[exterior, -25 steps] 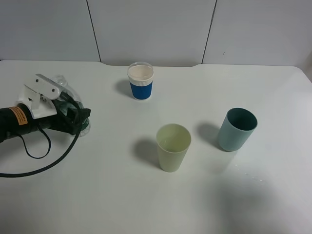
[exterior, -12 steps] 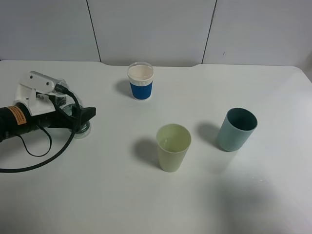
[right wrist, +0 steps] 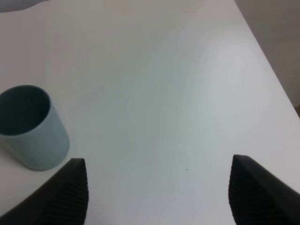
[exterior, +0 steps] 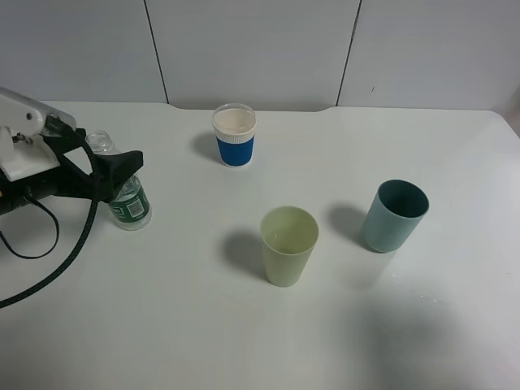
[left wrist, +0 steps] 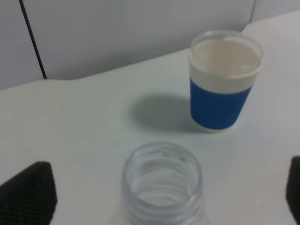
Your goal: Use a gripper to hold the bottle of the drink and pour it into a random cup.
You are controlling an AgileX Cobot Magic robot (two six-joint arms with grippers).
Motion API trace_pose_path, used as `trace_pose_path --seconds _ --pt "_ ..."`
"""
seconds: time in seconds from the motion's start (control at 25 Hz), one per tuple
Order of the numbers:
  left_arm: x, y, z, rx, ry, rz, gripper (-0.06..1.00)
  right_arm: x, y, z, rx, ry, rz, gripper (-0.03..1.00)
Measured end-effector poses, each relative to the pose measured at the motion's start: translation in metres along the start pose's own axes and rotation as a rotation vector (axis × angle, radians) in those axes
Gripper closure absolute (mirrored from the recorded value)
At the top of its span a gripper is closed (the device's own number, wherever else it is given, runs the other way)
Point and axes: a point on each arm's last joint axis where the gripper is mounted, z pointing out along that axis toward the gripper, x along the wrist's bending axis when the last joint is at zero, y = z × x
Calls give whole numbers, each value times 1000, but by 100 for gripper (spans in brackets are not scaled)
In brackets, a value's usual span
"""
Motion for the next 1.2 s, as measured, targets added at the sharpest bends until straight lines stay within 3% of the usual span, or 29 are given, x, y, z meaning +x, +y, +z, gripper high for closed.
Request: trace_pose_path --seconds 0.24,0.48,0.64,1.0,1.2 --pt "-1 14 -18 13 59 -41 -5 0 0 0 0 0 0 33" --pt "2 35 -41 -40 179 -79 -5 0 0 0 0 0 0 33" --pt "6 60 -54 -42 257 -56 -5 0 0 0 0 0 0 33" --pt "15 125 -100 94 495 -72 -5 0 0 0 0 0 0 33" --pt "9 141 -135 130 569 -70 -5 0 0 0 0 0 0 33"
